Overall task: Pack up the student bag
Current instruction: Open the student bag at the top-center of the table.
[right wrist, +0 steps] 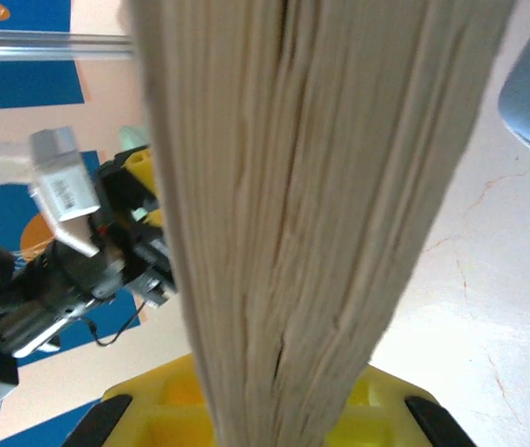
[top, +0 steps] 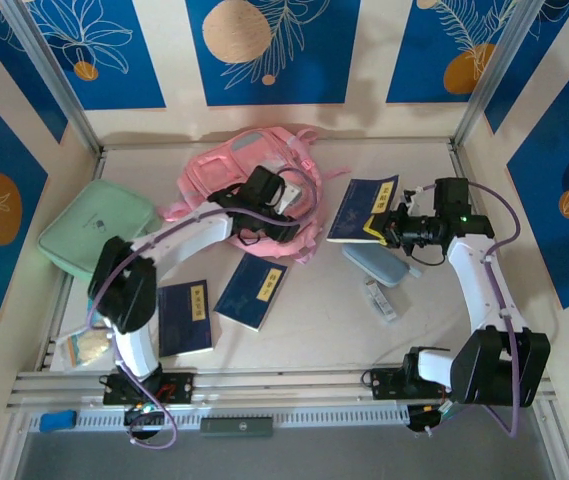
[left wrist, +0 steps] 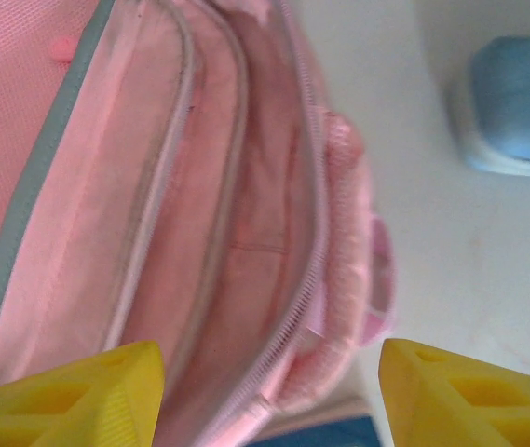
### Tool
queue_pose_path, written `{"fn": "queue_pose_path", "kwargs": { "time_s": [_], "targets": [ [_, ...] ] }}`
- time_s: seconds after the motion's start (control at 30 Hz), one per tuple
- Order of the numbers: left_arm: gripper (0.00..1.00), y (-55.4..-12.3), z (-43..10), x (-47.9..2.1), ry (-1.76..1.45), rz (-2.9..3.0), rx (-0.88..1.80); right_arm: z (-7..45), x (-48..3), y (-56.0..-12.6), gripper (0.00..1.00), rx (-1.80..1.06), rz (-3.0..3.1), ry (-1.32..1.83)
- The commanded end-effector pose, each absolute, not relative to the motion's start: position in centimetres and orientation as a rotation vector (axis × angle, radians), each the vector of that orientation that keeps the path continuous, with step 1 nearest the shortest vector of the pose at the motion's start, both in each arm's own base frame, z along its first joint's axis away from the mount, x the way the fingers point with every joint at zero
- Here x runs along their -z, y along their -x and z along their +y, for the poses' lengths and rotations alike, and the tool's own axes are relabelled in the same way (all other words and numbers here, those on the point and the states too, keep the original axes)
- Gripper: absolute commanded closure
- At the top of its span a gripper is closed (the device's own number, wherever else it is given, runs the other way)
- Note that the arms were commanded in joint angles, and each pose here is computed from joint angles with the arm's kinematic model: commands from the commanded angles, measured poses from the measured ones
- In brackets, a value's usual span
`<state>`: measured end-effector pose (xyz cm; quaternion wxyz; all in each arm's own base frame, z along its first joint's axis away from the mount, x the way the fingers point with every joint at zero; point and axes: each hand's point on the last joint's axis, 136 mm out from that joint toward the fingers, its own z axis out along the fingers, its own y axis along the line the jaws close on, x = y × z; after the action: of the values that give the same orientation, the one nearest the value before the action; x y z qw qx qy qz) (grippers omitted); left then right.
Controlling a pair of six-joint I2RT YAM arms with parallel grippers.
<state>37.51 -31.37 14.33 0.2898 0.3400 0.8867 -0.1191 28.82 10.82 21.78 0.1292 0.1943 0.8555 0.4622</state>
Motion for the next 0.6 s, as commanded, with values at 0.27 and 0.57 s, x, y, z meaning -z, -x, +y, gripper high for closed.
{"fn": "queue_pose_path", "kwargs": {
  "time_s": [0.27, 0.57],
  "targets": [
    [0.36, -44.4, -30.4, -10.7, -1.000, 2.373, 0.030, 10.8, -21.3, -28.7, 1.00, -1.400, 2.490, -0.555],
    [0.52, -46.3, -30.5, -7.9, -1.026, 2.411, 0.018, 10.5, -20.9, -28.8, 1.00, -1.411, 2.498, -0.581]
  ]
}}
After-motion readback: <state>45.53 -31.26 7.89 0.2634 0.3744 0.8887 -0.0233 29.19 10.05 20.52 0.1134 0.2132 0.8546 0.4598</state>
